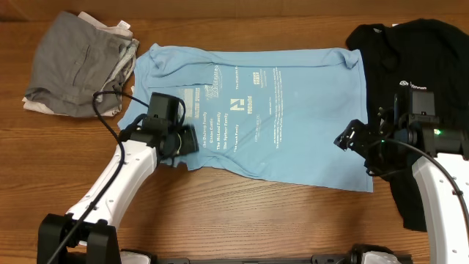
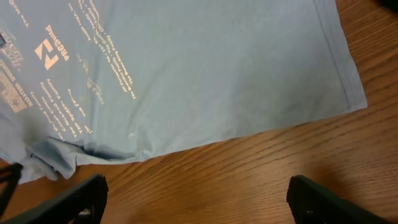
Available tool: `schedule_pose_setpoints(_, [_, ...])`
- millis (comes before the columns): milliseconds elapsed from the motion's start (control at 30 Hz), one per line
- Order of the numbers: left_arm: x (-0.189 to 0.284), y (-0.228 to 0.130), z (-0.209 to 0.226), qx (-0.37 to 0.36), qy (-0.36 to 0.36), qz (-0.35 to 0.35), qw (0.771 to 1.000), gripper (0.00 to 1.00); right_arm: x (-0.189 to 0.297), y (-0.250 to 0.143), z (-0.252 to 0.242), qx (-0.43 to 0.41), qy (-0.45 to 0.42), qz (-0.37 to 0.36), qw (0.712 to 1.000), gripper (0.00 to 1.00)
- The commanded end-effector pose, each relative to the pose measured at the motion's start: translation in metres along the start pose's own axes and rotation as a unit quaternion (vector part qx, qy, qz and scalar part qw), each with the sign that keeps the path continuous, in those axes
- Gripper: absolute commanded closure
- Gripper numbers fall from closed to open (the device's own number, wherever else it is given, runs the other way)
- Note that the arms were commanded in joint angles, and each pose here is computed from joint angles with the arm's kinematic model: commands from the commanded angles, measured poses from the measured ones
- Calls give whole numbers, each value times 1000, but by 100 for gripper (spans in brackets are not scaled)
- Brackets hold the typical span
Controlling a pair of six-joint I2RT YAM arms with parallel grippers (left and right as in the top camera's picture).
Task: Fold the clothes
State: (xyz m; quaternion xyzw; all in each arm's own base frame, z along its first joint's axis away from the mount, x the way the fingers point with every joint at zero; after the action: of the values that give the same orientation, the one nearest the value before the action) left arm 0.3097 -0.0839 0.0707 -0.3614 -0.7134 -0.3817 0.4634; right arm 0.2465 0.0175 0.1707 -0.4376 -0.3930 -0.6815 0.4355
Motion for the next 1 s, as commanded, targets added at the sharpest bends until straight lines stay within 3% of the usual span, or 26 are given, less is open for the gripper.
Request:
schedule_pose_setpoints(0, [3,-20,11,-58,36,38,997,56,-1,4,1,4,-1,-8,1000,4])
schedule_pose_setpoints(67, [6,-33,32,-34,91,58,994,75,-1,5,1,4,0,-11,1000,3])
schedule_pose_setpoints(167, [16,-38,65,38,183,46,981,83,-1,6,1,5,0,-13,1000,3])
schedule_pose_setpoints(267, [18,-27,89,63,246,-12,967,75,-1,10,2,18,0,-21,1000,3])
schedule_pose_setpoints(433, [1,-9,77,56,203,-61,976,73,0,12,1,24,-1,-27,999,2])
schedule_pose_setpoints(600, [-12,-9,53,14,134,-41,990,72,0,16,0,27,-6,-34,999,2])
schedule_pose_setpoints(767, [-16,-12,51,-19,129,-26,991,71,0,21,0,30,-7,-45,999,2])
schedule_pose_setpoints(867, [-25,-21,41,-87,97,12,991,58,0,22,1,30,-6,-47,998,2])
schedule_pose_setpoints(967, [-37,-23,52,-112,126,26,985,55,0,21,1,30,-6,-46,998,2])
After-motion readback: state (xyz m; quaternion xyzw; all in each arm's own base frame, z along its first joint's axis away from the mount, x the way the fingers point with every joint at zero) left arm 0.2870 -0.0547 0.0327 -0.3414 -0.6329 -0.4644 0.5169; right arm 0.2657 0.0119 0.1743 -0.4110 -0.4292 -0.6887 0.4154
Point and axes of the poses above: each gripper's point midway between its finger pads, its own x axis back along the fingers, its own z axis along the line the jaws close on, y = z × x, the point moved 1 cm from there along x, back along the fingers, and after that the axes turned 14 degrees about x, right-handed, at the moved point
